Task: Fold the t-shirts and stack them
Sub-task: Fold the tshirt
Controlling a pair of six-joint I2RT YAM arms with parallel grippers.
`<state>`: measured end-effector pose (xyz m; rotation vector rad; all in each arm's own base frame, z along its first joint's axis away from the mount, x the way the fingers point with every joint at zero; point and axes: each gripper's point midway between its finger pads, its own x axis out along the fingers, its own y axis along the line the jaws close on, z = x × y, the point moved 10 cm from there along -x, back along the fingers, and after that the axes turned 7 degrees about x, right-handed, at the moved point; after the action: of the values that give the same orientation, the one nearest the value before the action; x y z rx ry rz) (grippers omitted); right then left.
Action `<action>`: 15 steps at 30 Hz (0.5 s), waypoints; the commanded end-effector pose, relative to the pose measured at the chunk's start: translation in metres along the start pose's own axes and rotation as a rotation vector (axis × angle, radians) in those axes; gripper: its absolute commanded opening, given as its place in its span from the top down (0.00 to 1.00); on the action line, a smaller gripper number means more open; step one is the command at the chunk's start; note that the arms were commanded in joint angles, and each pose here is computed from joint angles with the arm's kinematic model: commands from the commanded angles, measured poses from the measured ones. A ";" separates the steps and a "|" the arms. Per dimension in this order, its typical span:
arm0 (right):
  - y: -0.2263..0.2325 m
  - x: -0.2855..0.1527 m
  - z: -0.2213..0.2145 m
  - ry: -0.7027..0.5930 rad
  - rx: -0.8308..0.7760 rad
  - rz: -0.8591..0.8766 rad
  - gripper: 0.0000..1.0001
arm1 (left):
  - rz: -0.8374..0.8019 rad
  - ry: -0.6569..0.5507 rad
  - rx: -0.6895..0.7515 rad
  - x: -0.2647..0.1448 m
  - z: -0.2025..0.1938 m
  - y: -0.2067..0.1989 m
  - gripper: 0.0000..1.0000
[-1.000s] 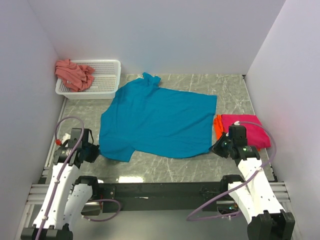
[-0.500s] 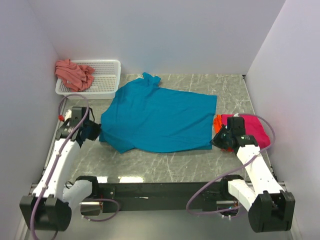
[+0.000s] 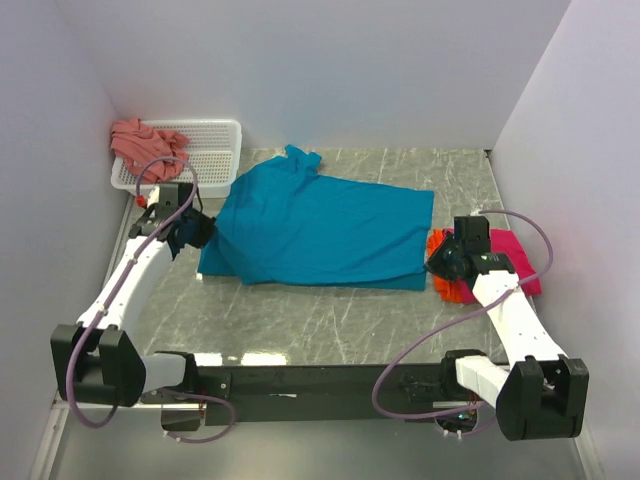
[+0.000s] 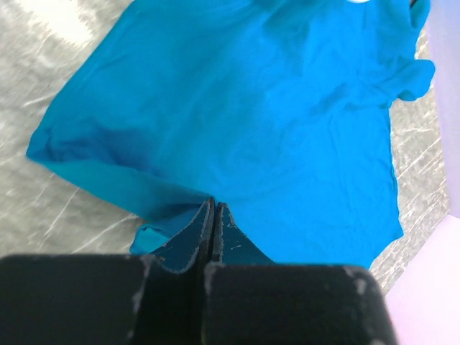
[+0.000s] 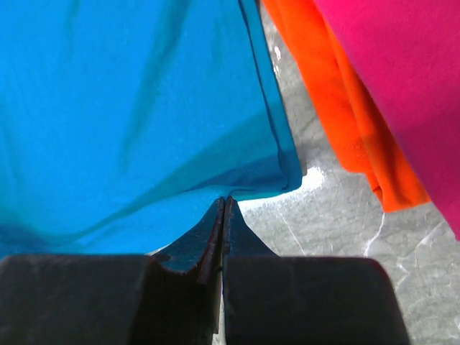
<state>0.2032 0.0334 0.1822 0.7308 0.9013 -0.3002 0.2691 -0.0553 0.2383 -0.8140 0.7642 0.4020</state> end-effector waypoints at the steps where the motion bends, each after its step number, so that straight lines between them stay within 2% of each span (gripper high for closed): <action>1: 0.013 -0.003 0.022 -0.095 0.011 0.026 1.00 | -0.075 -0.077 0.020 -0.002 0.018 -0.025 1.00; 5: 0.015 0.000 0.027 -0.102 0.012 0.016 1.00 | -0.075 -0.122 0.039 0.003 0.032 -0.039 1.00; 15: 0.022 0.017 0.046 -0.127 0.039 -0.008 1.00 | -0.055 -0.113 0.098 0.046 0.040 -0.063 1.00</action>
<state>0.2327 0.0251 0.1807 0.7264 0.8809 -0.3581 0.3353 -0.0597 0.2426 -0.7456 0.7148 0.3855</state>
